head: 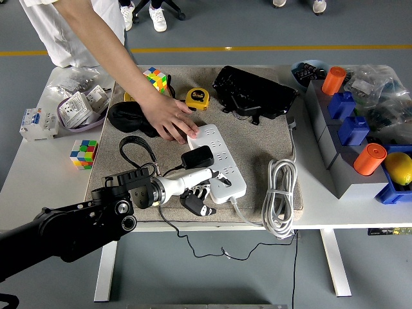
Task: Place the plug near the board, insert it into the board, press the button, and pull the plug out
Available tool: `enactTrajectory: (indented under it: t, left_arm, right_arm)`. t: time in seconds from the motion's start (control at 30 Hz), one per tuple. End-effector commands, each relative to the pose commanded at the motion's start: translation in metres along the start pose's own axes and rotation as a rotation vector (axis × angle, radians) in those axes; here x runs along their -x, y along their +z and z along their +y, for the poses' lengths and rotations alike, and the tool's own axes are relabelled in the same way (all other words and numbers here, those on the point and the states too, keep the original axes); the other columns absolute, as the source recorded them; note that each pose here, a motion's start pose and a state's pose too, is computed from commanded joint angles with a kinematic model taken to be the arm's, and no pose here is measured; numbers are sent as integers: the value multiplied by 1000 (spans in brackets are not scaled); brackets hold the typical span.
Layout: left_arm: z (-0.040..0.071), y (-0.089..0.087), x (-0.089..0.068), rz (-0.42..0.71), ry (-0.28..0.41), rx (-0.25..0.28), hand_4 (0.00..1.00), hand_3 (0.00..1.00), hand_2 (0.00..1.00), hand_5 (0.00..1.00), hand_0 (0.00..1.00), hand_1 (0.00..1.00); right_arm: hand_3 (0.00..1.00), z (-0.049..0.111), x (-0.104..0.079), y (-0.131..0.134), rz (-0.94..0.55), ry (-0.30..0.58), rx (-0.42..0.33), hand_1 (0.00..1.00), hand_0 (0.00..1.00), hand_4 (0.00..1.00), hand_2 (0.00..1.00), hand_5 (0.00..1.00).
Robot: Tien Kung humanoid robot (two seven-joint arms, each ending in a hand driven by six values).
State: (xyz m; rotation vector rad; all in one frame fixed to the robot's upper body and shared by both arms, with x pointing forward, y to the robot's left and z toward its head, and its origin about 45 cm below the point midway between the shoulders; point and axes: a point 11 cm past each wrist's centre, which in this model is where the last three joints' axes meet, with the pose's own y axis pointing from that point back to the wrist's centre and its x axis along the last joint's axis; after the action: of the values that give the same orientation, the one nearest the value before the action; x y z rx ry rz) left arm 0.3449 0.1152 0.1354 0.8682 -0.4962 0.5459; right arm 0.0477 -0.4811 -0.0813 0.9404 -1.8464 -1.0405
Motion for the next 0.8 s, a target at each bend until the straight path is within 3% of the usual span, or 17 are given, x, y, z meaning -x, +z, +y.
enactTrajectory:
  t: [0.3,0.5,0.53,0.7,0.73,0.8]
  left_arm:
    - [1,-1,0,9,2,2,767,812,163,2,47,109]
    - [7,13,-10,102,51,98,765,808,164,2,47,109]
    - [9,16,-12,117,68,122,685,713,234,2,113,134]
    - [17,28,-30,187,187,241,685,713,234,2,113,134]
    - [18,28,-33,200,208,256,915,627,384,279,181,205]
    - [22,29,-42,228,280,302,915,627,384,279,181,205]
  right_arm:
    - [574,0,0,0,0,1,1,679,657,998,671,561]
    - [574,0,0,1,-1,0,1,678,657,998,671,560]
    - [574,0,0,1,-1,0,1,679,657,998,671,561]
    - [574,0,0,2,2,0,4,679,657,998,671,561]
    - [573,0,0,2,3,-1,4,678,657,998,671,561]
    - [573,0,1,2,4,-1,3,678,657,998,671,561]
